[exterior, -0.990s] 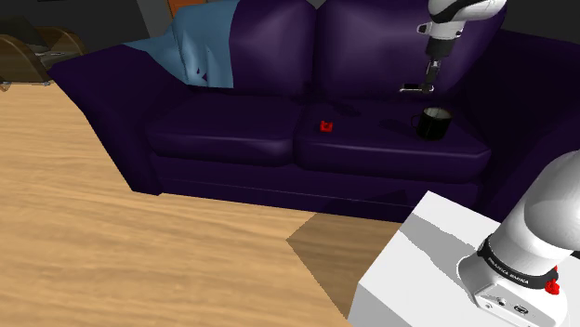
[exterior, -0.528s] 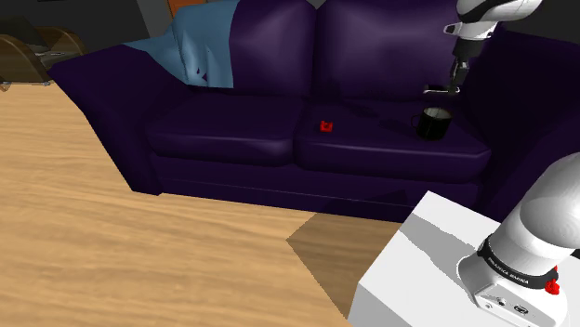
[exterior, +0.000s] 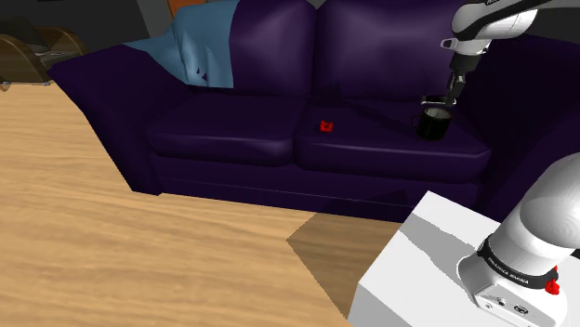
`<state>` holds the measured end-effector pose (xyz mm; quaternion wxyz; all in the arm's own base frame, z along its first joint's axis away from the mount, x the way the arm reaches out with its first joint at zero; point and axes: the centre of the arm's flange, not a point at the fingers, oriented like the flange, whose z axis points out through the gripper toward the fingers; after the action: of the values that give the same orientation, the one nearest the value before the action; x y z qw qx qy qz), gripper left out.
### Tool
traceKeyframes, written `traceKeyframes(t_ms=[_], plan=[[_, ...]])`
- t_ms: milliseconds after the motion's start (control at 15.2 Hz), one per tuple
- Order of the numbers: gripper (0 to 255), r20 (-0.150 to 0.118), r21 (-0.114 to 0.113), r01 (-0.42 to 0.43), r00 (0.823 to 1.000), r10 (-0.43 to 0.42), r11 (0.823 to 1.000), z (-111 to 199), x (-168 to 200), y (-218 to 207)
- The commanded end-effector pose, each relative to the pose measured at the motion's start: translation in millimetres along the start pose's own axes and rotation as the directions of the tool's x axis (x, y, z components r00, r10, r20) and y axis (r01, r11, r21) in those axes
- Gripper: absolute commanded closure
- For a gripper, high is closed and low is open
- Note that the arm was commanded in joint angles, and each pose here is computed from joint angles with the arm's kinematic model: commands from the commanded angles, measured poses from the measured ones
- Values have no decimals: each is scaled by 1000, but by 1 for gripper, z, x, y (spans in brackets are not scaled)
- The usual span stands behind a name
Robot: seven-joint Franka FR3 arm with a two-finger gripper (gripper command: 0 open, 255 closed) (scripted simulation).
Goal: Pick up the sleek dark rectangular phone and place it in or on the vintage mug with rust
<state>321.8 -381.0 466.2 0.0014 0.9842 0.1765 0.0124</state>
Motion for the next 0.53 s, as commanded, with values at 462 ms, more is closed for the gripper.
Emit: traceKeyframes(t_ms=[462], plan=[[255,0,0,0,1000,0,1000,29,0,0]])
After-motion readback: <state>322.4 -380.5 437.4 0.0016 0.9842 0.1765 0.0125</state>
